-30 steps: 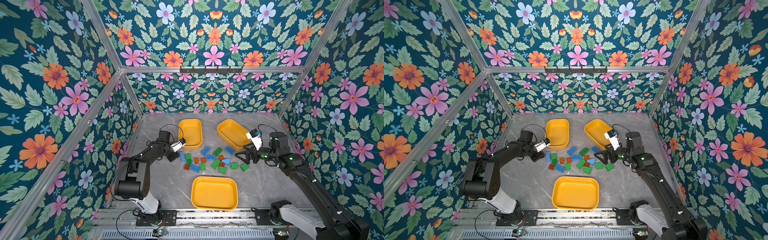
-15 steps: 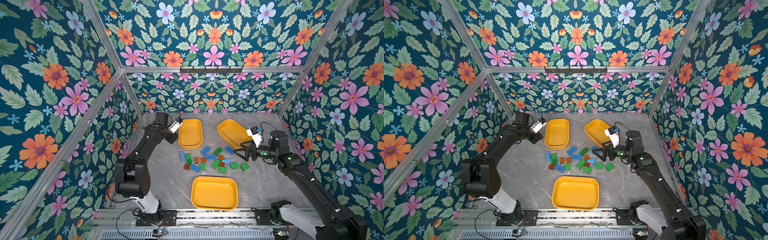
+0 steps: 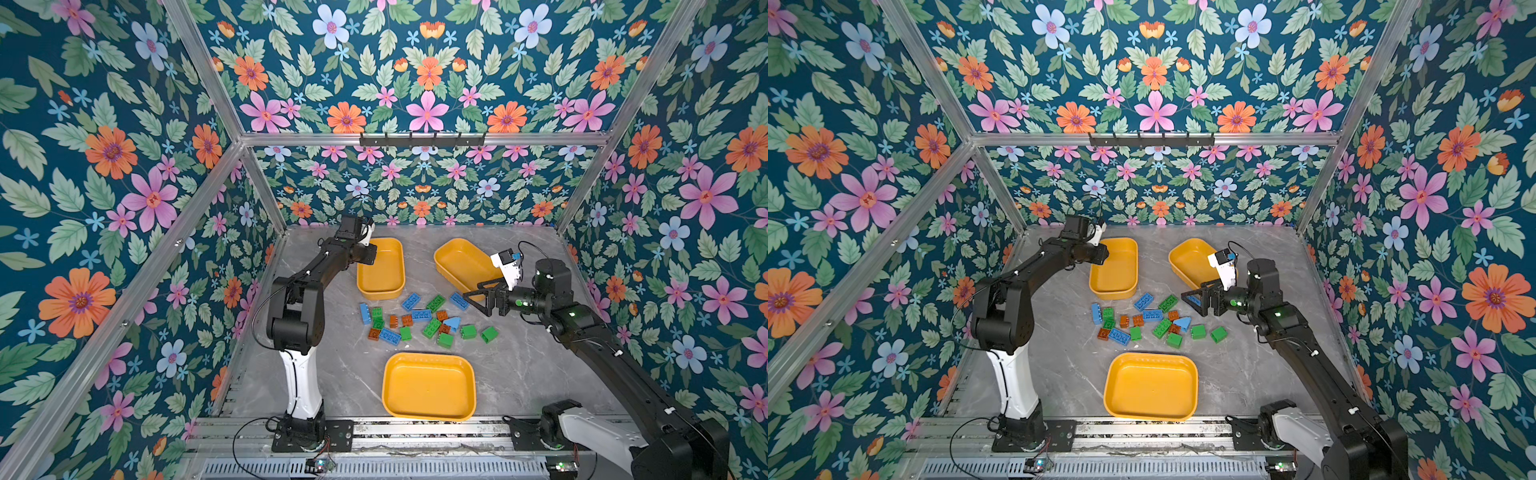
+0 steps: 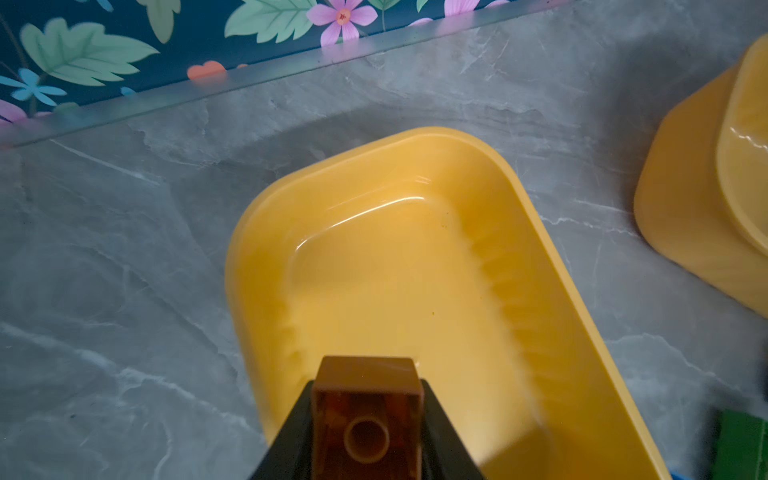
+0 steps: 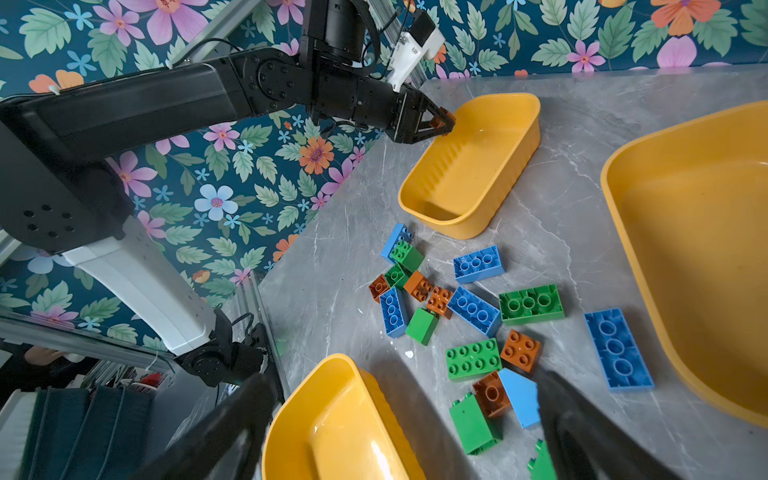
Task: Sort the legos into containers by color
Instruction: 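Carry the brown brick into the far bin nearest the left arm, release, then grasp a long blue brick from the pile with the left gripper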
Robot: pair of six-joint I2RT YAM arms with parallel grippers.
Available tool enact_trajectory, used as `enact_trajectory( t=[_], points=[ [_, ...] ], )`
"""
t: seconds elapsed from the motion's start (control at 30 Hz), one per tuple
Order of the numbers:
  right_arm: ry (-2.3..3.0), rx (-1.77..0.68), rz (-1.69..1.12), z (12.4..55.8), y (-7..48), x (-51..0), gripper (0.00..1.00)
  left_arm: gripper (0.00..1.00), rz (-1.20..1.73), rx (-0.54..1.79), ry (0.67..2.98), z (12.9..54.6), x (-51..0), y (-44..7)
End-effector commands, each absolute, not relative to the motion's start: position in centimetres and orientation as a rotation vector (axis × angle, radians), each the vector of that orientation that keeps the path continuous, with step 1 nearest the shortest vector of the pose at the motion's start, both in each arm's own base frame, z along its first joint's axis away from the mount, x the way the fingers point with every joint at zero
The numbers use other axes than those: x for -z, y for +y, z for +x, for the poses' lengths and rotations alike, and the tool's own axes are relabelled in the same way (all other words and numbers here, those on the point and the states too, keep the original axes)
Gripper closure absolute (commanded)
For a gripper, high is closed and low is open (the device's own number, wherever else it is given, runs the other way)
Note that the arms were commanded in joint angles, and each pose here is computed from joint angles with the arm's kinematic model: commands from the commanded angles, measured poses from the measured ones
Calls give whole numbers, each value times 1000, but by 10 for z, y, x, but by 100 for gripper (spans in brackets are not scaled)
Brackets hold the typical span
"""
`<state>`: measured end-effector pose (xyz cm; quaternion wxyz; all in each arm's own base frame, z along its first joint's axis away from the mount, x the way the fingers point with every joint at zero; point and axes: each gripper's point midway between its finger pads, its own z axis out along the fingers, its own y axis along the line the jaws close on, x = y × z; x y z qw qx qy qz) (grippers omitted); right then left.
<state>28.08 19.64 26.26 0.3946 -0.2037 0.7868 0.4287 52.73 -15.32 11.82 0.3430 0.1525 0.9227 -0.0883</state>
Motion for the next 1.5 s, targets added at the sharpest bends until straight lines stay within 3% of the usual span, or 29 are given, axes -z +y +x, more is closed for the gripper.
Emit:
enact_trajectory(
  t=[0.0, 0.2, 0.33, 0.7, 0.93, 1.47],
  points=[
    [1994, -1071, -497, 285, 195, -263, 1, 66, 238, 193, 2385, 546, -117, -146],
    [2020, -1061, -494, 284, 194, -258, 1, 35, 183, 147, 2396, 546, -121, -139],
    [2030, -1063, -498, 283, 194, -255, 1, 27, 129, 100, 2443, 528, -132, -128],
    [2049, -1120, -511, 281, 200, -251, 1, 28, -82, 224, 2517, 419, -152, -127],
    [2056, -1125, -524, 279, 200, -251, 1, 33, -172, 214, 2574, 359, -124, -111],
    [2092, -1119, -513, 277, 199, -241, 1, 44, -246, 282, 2666, 342, -51, -122]
  ],
)
